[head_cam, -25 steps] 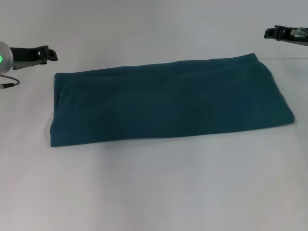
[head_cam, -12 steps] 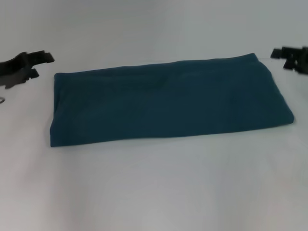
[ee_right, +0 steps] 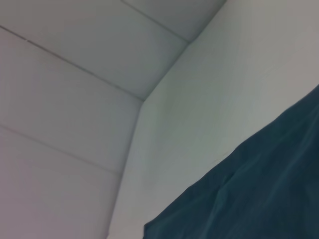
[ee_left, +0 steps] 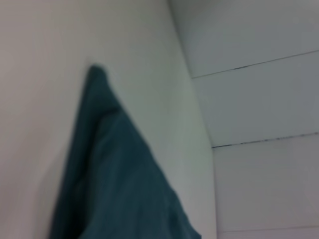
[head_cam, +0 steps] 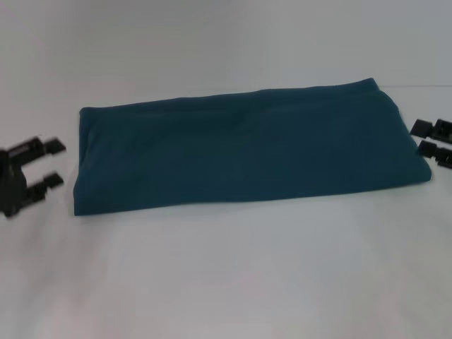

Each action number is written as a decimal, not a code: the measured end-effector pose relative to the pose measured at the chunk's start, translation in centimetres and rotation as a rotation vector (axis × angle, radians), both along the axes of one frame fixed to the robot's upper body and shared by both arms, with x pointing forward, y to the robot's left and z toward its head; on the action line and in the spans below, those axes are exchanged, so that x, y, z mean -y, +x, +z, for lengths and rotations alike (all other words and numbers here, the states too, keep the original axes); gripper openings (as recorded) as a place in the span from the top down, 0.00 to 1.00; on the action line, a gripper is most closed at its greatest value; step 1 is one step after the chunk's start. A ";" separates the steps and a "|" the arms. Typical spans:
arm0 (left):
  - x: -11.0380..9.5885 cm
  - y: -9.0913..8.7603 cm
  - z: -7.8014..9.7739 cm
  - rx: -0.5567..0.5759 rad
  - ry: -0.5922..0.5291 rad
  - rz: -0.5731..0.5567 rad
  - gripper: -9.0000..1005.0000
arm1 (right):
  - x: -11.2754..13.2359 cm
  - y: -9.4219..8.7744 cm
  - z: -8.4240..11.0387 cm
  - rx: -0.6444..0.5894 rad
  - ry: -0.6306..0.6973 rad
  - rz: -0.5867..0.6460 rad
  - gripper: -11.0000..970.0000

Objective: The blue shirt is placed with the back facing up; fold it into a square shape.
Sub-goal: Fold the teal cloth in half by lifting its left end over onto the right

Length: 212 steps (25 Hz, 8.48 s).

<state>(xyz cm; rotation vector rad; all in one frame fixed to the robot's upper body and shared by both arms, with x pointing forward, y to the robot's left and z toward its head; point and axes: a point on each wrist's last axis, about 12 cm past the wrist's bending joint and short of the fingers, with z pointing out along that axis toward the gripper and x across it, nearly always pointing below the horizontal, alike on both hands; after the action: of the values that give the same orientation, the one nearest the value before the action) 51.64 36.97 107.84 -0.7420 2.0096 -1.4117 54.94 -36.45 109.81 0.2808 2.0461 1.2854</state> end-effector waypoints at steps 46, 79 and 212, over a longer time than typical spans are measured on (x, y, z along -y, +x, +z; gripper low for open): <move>2.1 0.7 -5.5 -0.293 -0.079 0.222 0.28 | 0.4 -0.2 -0.2 0.013 -0.011 -0.003 0.29; 4.2 3.4 -5.0 -0.262 -0.038 0.212 0.28 | 0.7 -0.4 -0.4 0.009 -0.002 -0.020 0.29; 25.5 11.1 3.7 0.461 0.428 -0.623 0.92 | 0.4 -0.5 -2.5 -0.054 -0.001 -0.106 0.29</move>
<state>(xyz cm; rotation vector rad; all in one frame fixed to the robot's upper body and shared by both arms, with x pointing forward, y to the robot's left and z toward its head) 62.70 11.47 111.50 0.4002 2.1217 -1.2298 54.49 -36.88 107.33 0.4229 2.0483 1.2241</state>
